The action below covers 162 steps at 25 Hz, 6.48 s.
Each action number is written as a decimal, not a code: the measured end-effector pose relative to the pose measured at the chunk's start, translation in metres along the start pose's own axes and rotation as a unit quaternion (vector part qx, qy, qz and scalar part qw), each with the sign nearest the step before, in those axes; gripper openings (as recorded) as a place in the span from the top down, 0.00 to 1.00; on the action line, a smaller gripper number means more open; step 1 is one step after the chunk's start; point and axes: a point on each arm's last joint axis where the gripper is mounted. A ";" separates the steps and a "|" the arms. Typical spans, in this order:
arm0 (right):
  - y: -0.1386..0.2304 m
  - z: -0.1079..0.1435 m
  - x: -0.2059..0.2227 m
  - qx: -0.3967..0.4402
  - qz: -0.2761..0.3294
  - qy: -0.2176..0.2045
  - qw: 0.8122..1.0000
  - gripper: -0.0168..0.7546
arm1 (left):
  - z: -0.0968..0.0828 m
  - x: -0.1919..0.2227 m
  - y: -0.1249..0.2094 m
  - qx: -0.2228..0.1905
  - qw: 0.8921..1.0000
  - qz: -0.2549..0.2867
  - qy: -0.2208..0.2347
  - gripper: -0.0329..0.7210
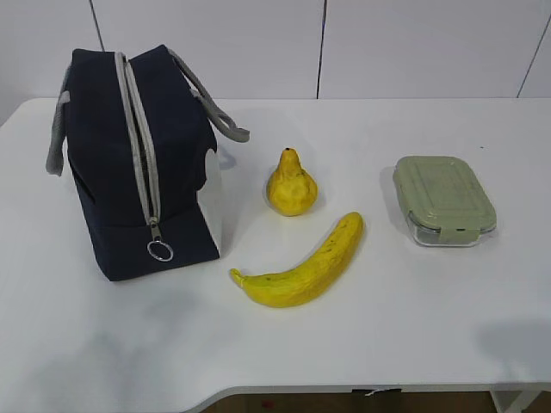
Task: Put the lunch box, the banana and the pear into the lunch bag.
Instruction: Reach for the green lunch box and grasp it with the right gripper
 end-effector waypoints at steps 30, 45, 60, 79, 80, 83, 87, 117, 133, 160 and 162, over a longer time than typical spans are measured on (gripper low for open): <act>0.000 0.000 0.000 0.000 0.000 0.000 1.000 0.30 | 0.000 0.000 0.000 0.000 1.000 0.000 0.000 0.55; 0.000 0.000 0.000 0.000 0.000 0.000 1.000 0.30 | 0.000 0.000 0.000 0.000 1.000 0.000 0.000 0.55; -0.033 0.004 0.019 0.038 0.068 0.003 0.997 0.30 | 0.000 0.000 0.000 0.000 1.000 0.000 0.000 0.55; -0.159 0.025 0.092 0.088 0.140 -0.050 0.985 0.30 | 0.000 0.000 0.000 0.000 1.000 0.000 0.000 0.55; -0.165 0.028 0.098 0.090 0.148 -0.062 0.983 0.30 | 0.000 0.000 0.000 0.000 1.000 0.000 0.000 0.55; -0.185 0.034 0.115 0.090 0.155 -0.092 0.980 0.30 | 0.000 0.000 0.000 0.000 1.000 0.000 0.000 0.55; -0.211 0.038 0.143 0.082 0.164 -0.106 0.977 0.30 | 0.000 0.000 0.000 0.000 1.000 0.000 0.000 0.55; -0.213 -0.082 0.290 0.244 0.169 -0.203 0.933 0.30 | 0.000 0.000 0.000 0.000 1.000 0.000 0.000 0.56; -0.160 -0.114 0.365 0.307 0.195 -0.215 0.906 0.30 | 0.000 0.000 0.000 0.000 1.000 0.000 0.000 0.56; -0.125 -0.120 0.396 0.329 0.216 -0.250 0.885 0.30 | 0.000 0.000 0.000 0.000 1.000 0.000 0.000 0.56; -0.122 -0.120 0.398 0.333 0.219 -0.251 0.882 0.30 | 0.000 0.000 0.000 0.000 1.000 0.000 0.000 0.56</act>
Point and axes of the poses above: a point on each arm's last joint axis where the gripper is mounted, x pointing out along that axis toward the gripper, z along the wrist's bending axis when the last joint is at zero, y = z × x, and after that the axes turned 13 degrees about x, right-handed
